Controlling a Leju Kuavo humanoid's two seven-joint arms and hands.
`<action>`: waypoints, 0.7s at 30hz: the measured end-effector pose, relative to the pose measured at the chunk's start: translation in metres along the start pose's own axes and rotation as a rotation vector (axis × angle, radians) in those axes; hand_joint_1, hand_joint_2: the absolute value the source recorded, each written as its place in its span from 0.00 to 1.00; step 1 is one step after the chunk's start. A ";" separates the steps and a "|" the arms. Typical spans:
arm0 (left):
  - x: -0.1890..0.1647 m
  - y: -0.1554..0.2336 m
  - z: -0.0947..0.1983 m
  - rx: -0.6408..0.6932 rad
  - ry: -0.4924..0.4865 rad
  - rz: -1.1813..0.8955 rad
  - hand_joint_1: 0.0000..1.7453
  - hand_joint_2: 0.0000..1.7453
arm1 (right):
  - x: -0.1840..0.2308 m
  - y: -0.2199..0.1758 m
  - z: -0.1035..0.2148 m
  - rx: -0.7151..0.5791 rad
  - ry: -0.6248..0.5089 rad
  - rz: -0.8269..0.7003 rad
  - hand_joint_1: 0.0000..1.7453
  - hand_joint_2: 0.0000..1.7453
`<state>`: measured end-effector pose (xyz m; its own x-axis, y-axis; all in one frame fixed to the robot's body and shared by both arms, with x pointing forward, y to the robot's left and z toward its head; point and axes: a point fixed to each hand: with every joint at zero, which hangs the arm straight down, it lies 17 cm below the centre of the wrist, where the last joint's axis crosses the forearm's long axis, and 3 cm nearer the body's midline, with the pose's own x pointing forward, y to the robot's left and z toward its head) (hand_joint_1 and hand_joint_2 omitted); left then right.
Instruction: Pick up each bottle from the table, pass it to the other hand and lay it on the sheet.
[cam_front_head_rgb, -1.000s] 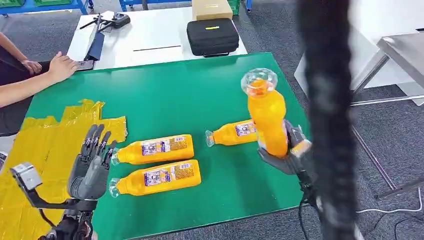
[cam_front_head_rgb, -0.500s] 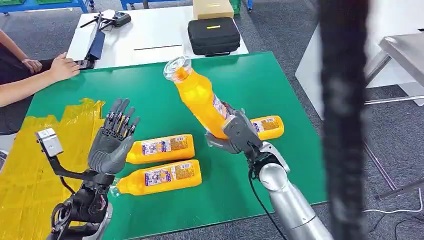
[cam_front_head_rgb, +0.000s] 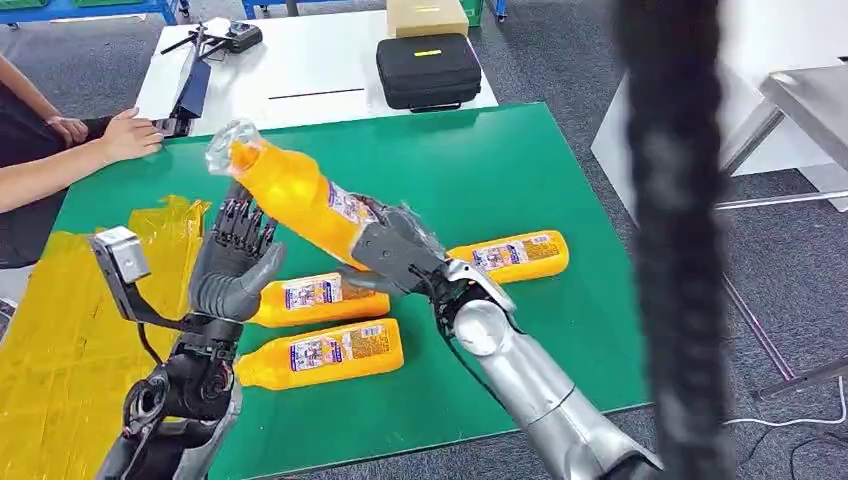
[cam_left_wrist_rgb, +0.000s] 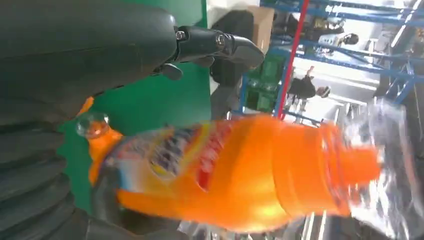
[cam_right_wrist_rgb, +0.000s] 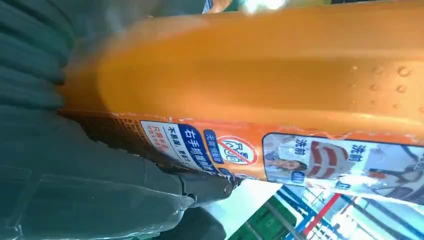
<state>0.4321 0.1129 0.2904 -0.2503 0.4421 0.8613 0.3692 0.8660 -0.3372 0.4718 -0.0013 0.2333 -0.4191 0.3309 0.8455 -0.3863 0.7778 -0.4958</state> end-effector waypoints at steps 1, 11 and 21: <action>0.000 -0.002 -0.001 -0.003 0.003 0.005 0.00 1.00 | 0.000 0.003 -0.001 0.006 0.001 0.002 1.00 1.00; -0.010 -0.012 -0.010 -0.013 0.058 0.087 0.00 1.00 | 0.004 0.035 -0.009 0.071 0.002 0.023 1.00 1.00; -0.012 -0.009 -0.012 -0.006 0.068 0.089 0.00 1.00 | 0.006 0.051 -0.011 0.097 0.007 0.034 1.00 1.00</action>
<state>0.4421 0.0966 0.2875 -0.1556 0.5000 0.8520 0.3924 0.8228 -0.4112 0.4590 0.0464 0.2150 -0.4277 0.3604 0.8289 -0.4497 0.7107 -0.5410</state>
